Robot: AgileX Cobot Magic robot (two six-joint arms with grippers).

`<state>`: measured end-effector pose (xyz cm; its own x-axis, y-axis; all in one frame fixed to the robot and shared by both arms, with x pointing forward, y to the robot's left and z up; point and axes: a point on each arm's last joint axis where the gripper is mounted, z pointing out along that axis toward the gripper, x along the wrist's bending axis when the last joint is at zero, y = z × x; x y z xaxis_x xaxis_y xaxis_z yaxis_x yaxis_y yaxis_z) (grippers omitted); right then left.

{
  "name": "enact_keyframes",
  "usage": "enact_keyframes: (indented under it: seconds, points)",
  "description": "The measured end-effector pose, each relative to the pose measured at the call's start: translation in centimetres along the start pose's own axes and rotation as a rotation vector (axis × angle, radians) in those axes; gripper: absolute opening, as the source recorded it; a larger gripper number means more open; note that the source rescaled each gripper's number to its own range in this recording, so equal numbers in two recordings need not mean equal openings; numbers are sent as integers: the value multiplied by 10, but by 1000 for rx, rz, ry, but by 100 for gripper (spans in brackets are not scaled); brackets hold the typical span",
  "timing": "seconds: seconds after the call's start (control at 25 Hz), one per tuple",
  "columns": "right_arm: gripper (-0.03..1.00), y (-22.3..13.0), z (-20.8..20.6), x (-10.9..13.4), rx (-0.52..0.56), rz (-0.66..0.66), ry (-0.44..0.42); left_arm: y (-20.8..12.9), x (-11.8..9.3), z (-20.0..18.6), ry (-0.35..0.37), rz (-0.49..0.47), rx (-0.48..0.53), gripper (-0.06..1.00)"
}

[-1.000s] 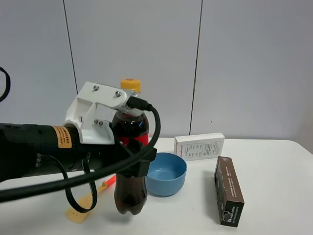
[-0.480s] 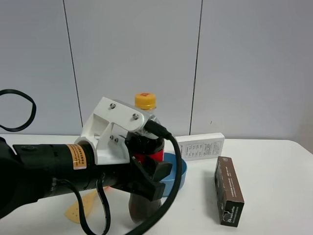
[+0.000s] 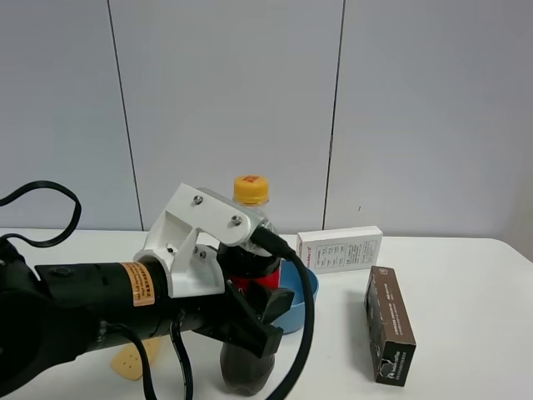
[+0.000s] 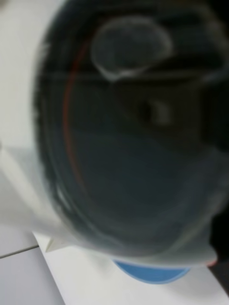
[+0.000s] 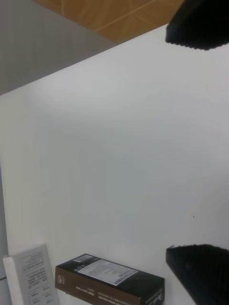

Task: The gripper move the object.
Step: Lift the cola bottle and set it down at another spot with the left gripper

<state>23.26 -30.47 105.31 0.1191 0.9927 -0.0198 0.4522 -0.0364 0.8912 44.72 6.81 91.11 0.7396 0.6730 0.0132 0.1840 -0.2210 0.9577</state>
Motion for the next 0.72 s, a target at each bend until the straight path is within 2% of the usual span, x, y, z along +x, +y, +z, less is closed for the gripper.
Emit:
enact_keyframes:
  seconds: [0.68, 0.72]
  points:
    - [100, 0, 0, 0, 0, 0, 0, 1, 0, 0, -1, 0, -12, 1]
    - [100, 0, 0, 0, 0, 0, 0, 2, 0, 0, -1, -1, -17, 6]
